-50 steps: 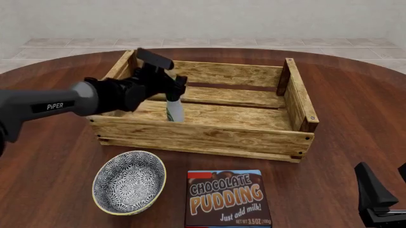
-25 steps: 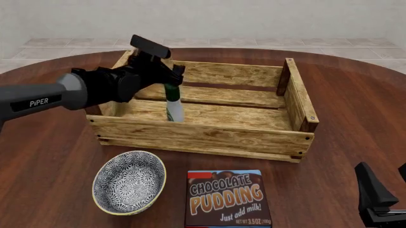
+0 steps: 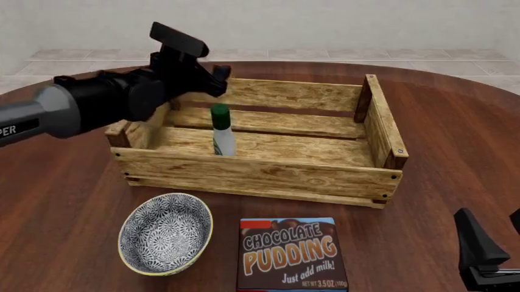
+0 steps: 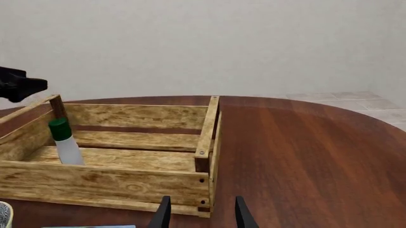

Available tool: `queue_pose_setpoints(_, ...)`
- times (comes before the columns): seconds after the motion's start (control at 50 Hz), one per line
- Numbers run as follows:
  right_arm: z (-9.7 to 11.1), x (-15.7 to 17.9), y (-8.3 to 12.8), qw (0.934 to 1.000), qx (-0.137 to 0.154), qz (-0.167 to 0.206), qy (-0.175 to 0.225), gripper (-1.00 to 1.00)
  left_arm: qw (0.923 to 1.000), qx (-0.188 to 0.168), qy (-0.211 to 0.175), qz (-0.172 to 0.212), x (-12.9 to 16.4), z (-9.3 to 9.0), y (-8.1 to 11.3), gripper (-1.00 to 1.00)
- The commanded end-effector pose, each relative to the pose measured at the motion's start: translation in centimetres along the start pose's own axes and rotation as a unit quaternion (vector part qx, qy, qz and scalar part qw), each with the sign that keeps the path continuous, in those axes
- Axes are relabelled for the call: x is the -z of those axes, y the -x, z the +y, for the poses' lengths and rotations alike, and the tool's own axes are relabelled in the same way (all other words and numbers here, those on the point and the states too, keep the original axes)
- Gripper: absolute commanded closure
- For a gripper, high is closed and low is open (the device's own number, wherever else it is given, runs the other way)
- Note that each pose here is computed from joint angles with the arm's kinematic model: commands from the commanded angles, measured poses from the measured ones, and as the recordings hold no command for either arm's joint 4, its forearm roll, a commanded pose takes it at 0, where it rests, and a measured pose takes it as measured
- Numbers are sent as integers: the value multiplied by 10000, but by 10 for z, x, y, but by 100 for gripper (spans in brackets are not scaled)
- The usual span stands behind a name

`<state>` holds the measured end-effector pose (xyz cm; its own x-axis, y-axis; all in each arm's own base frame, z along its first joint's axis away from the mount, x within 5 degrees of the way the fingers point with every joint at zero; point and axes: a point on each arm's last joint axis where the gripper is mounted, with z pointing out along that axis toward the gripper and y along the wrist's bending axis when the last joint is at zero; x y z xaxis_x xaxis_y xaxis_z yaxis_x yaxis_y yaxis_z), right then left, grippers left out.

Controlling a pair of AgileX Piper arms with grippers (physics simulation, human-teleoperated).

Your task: Pick up the salad dressing and put it in the tray.

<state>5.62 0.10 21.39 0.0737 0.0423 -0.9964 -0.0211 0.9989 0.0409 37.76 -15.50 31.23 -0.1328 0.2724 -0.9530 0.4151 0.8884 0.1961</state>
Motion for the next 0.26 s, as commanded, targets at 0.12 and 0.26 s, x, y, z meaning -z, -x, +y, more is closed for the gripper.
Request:
queue_pose_setpoints(0.12,0,0,1,10000,-18,-3,-7,-100,9994,154,92,-290,37,7,20,-100)
queue_pose_setpoints(0.26,0,0,-1,10000,-19,0,4,-100,9989,39,91,-469,60,4,22,-100)
